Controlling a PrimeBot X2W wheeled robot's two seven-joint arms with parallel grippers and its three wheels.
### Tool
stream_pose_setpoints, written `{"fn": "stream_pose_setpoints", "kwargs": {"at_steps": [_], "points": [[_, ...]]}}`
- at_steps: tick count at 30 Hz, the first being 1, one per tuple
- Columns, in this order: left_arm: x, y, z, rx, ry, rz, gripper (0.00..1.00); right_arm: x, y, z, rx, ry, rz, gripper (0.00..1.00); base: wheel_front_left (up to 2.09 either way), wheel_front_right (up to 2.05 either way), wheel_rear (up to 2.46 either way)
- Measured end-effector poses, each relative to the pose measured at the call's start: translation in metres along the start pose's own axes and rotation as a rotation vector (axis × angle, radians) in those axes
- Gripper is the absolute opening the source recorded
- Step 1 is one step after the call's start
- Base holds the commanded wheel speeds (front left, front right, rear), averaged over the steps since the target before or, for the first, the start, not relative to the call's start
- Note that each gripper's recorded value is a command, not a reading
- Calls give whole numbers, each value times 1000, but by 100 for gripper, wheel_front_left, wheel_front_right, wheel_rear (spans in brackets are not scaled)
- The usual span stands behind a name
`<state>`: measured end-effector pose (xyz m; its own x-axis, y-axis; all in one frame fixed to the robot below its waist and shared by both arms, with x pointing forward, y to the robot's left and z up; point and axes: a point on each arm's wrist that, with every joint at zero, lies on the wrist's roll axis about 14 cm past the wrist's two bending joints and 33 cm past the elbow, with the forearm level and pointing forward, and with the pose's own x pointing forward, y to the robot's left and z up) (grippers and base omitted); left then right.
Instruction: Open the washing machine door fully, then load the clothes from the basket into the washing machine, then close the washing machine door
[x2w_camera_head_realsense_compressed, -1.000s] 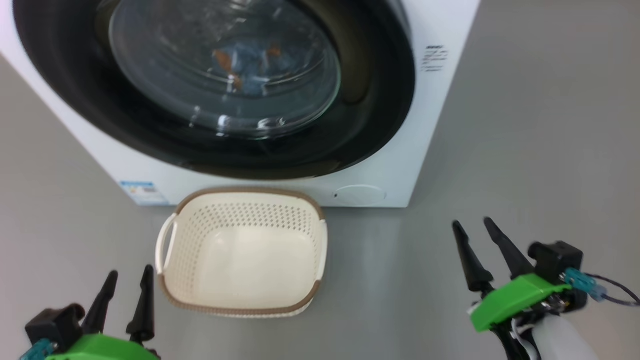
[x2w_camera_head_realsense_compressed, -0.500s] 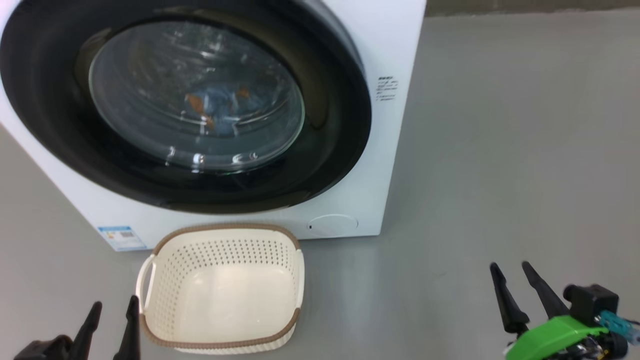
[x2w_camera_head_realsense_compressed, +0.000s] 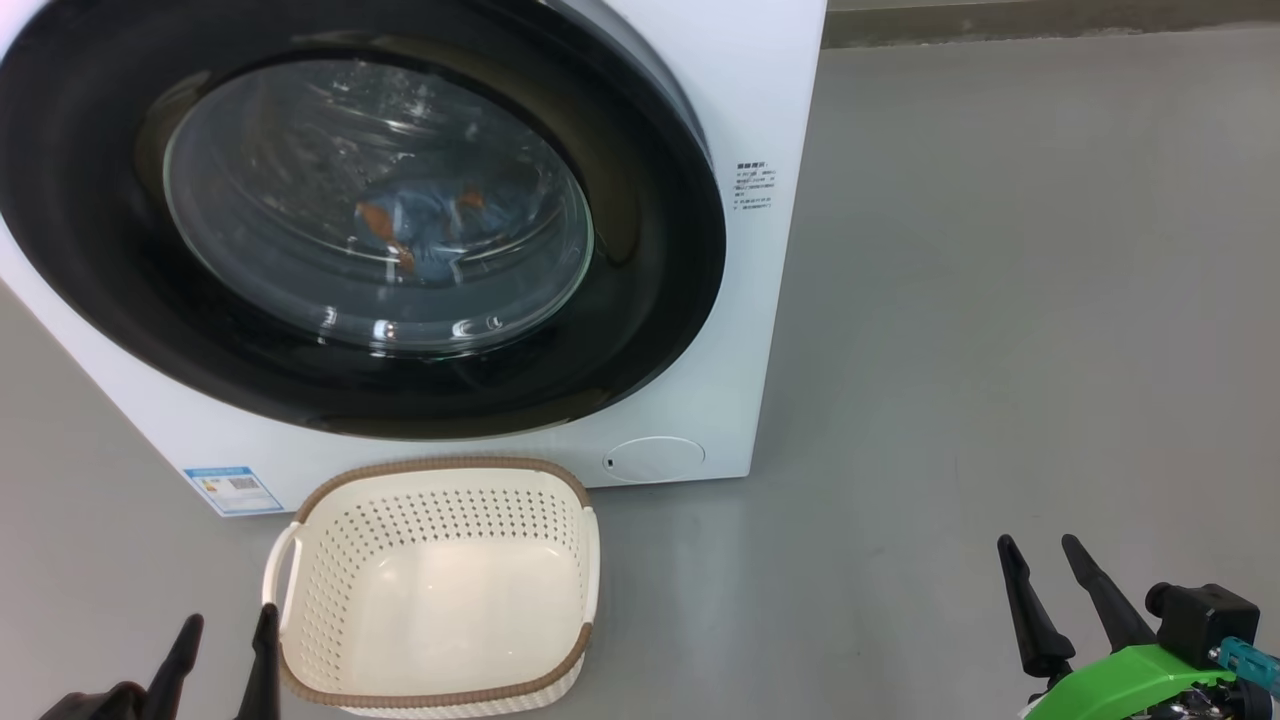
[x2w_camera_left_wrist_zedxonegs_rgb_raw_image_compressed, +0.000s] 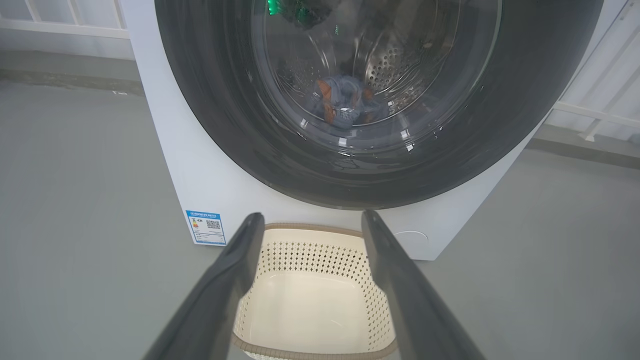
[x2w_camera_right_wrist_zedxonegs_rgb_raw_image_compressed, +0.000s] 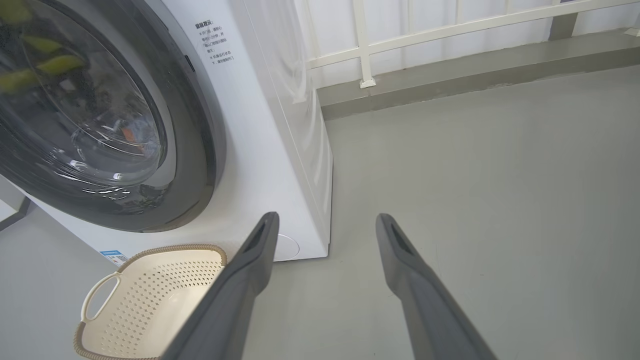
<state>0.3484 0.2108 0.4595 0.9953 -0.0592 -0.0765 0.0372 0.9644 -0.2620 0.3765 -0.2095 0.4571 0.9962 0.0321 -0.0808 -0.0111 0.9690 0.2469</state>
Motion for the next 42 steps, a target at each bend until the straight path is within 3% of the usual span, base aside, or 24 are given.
{"fn": "stream_pose_setpoints", "kwargs": {"at_steps": [7, 8, 16, 42], "points": [[-1, 3, 3, 23, -9, 10, 100, 1, 3, 0, 3, 0, 5, 100, 0, 0, 0], [-1, 3, 2, 20, -7, 12, 0, 1, 3, -1, 4, 2, 6, 0, 0, 0, 0], [-9, -13, -33, -65, 80, 23, 0, -14, 3, -38, 54, 106, -29, 0, 0, 0, 0], [-8, -5, -34, -314, 92, 97, 0, -13, -2, -31, 309, 90, -95, 0, 0, 0, 0]]}}
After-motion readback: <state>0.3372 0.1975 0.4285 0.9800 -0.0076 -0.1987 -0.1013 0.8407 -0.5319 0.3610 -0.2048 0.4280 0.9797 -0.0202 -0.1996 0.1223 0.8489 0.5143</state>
